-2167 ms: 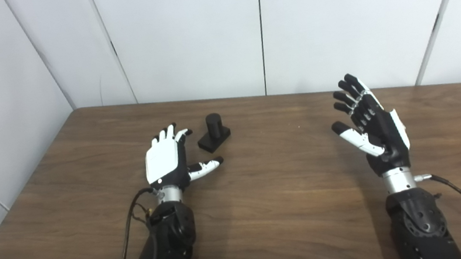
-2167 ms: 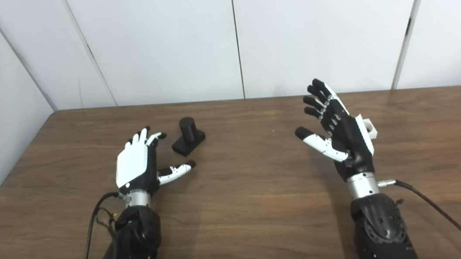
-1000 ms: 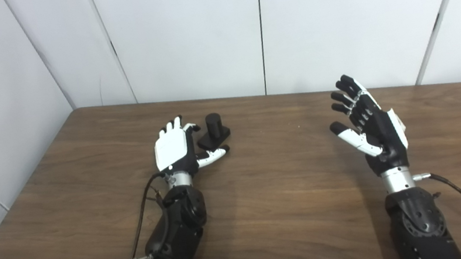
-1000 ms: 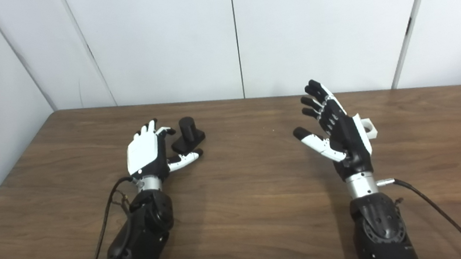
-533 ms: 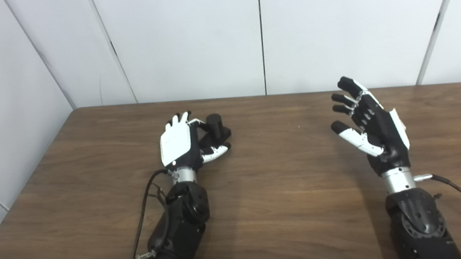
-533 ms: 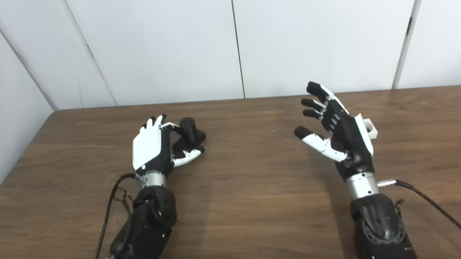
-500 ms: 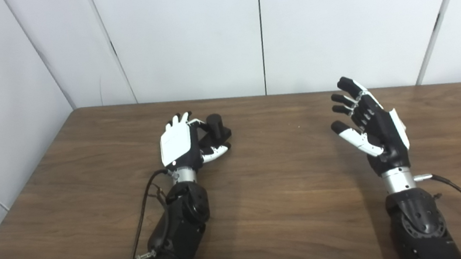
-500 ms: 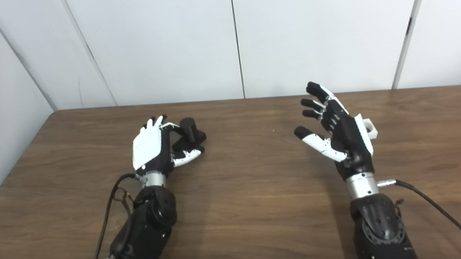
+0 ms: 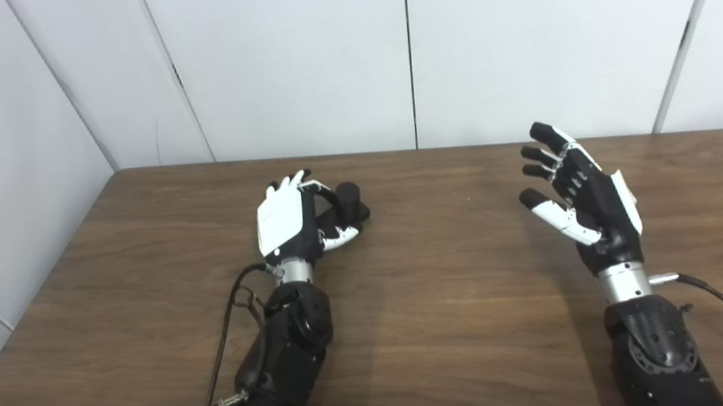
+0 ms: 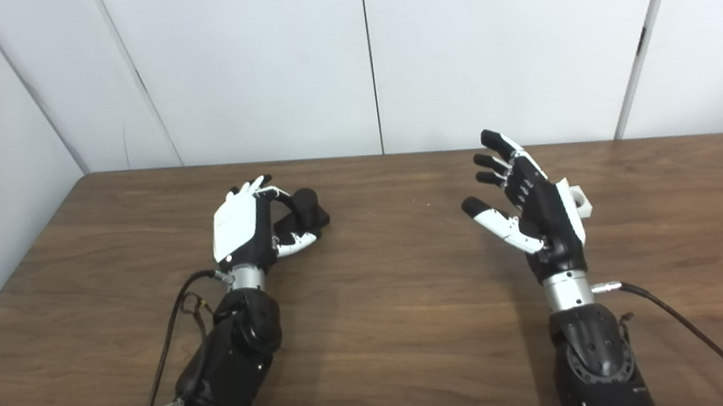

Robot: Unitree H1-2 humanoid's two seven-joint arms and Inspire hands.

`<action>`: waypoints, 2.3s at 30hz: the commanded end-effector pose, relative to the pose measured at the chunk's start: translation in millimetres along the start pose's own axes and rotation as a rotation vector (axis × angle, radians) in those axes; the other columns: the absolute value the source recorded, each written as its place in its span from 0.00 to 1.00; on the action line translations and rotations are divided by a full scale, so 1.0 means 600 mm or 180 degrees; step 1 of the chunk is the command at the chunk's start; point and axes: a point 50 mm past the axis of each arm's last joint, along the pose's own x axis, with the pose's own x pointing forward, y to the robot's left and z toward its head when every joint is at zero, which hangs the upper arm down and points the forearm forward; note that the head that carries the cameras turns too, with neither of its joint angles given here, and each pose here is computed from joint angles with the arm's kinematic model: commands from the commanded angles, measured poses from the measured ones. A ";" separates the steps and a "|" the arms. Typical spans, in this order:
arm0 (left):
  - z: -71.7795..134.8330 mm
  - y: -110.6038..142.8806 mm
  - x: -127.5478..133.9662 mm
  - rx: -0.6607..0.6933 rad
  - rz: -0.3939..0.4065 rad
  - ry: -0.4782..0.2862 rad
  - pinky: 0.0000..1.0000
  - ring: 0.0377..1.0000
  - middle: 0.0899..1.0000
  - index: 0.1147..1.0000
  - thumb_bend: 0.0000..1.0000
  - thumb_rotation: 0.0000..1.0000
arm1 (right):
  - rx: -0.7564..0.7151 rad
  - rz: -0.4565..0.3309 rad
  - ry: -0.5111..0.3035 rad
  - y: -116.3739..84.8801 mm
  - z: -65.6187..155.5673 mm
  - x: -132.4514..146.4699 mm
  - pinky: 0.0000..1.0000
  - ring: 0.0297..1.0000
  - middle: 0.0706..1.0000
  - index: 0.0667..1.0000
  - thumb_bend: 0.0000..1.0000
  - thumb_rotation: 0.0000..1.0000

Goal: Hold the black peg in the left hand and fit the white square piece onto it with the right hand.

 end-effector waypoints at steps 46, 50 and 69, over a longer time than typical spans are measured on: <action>0.007 -0.014 -0.045 -0.0273 -0.1645 -0.1487 1.00 1.00 0.93 0.43 0.52 0.09 | -0.0093 -0.0092 0.0816 -0.041 -0.092 -0.160 0.73 0.81 0.88 0.84 0.73 0.53; 0.017 -0.025 -0.056 -0.0303 -0.1769 -0.1675 1.00 1.00 0.92 0.43 0.52 0.09 | -0.0081 -0.0096 0.0820 -0.044 -0.093 -0.161 0.73 0.80 0.88 0.85 0.71 0.52; 0.058 -0.086 -0.118 -0.0478 -0.2163 -0.2208 0.97 1.00 0.95 0.43 0.51 0.09 | -0.0069 -0.0088 0.0789 -0.054 -0.088 -0.162 0.77 0.83 0.88 0.85 0.71 0.52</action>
